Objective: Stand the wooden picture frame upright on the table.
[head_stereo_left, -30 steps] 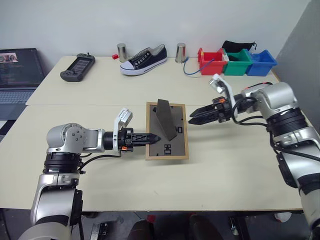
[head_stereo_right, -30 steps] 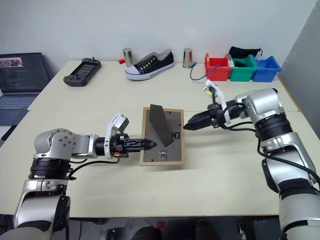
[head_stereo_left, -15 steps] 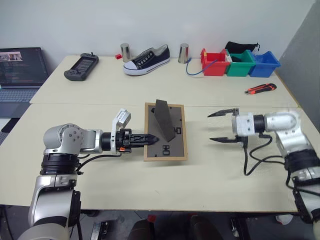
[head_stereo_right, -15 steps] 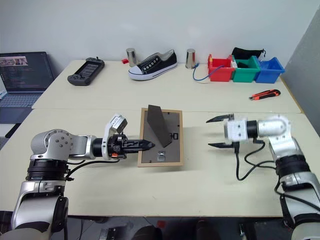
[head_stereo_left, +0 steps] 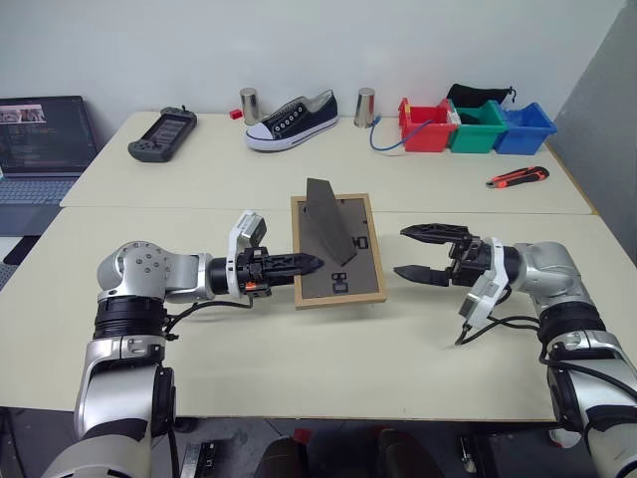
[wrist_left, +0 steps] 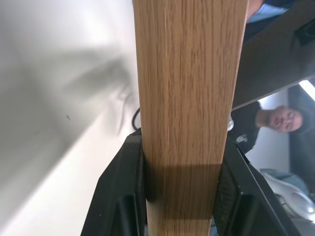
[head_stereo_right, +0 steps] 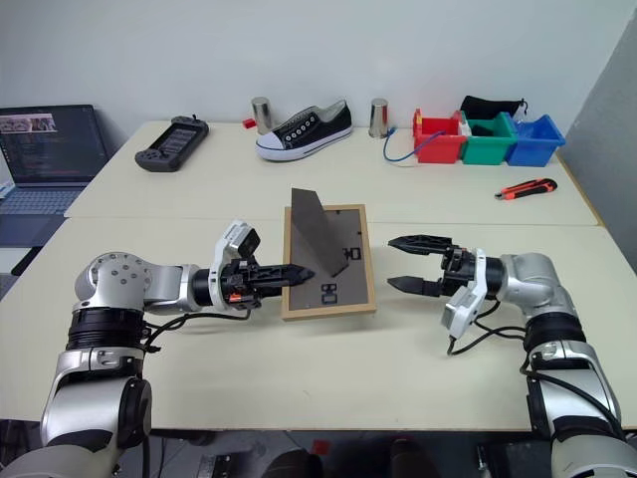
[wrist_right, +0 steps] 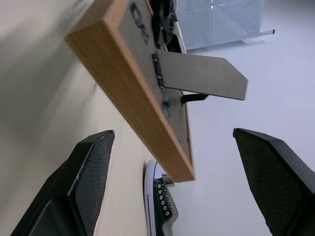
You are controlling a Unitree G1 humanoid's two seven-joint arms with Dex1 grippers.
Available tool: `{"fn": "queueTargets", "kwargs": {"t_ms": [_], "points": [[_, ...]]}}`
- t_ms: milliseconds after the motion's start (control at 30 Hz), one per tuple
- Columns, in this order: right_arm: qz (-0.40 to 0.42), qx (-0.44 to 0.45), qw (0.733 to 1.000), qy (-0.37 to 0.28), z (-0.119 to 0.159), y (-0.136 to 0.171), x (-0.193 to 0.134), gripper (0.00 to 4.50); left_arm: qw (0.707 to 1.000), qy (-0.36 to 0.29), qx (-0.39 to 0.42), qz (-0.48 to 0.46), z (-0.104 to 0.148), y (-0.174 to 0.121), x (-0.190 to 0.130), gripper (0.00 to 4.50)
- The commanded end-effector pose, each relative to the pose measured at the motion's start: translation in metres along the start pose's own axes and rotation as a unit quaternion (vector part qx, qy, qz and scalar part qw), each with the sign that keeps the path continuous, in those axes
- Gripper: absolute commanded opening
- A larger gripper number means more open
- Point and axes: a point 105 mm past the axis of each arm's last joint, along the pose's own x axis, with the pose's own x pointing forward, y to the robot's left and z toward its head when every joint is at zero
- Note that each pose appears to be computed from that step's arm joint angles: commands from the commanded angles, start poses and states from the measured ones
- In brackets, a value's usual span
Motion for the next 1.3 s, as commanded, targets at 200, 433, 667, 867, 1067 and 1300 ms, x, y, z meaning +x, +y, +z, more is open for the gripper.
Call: {"fn": "queueTargets", "kwargs": {"t_ms": [200,433,667,867,1067,1300], "points": [[-0.019,-0.060,0.996,-0.059,0.017,-0.006,0.023,4.09,0.999,-0.011,0.008,-0.042,0.004,-0.020,0.003,1.28],[-0.046,-0.106,0.988,-0.099,0.027,-0.015,0.035,4.09,0.999,-0.017,0.006,-0.038,0.004,-0.019,0.004,1.28],[-0.038,-0.121,0.987,-0.102,0.020,-0.009,0.038,3.93,0.999,-0.017,0.005,-0.035,0.004,-0.019,0.006,1.28],[-0.034,-0.138,0.984,-0.104,0.012,-0.005,0.039,2.79,0.999,-0.015,0.005,-0.034,0.002,-0.018,0.007,1.28],[-0.040,-0.155,0.980,-0.115,0.008,-0.001,0.038,1.36,0.999,-0.015,0.006,-0.032,0.003,-0.019,0.007,1.28],[-0.057,-0.168,0.976,-0.129,0.006,-0.005,0.041,1.31,0.999,-0.015,0.010,-0.033,0.004,-0.020,0.009,1.28]]}}
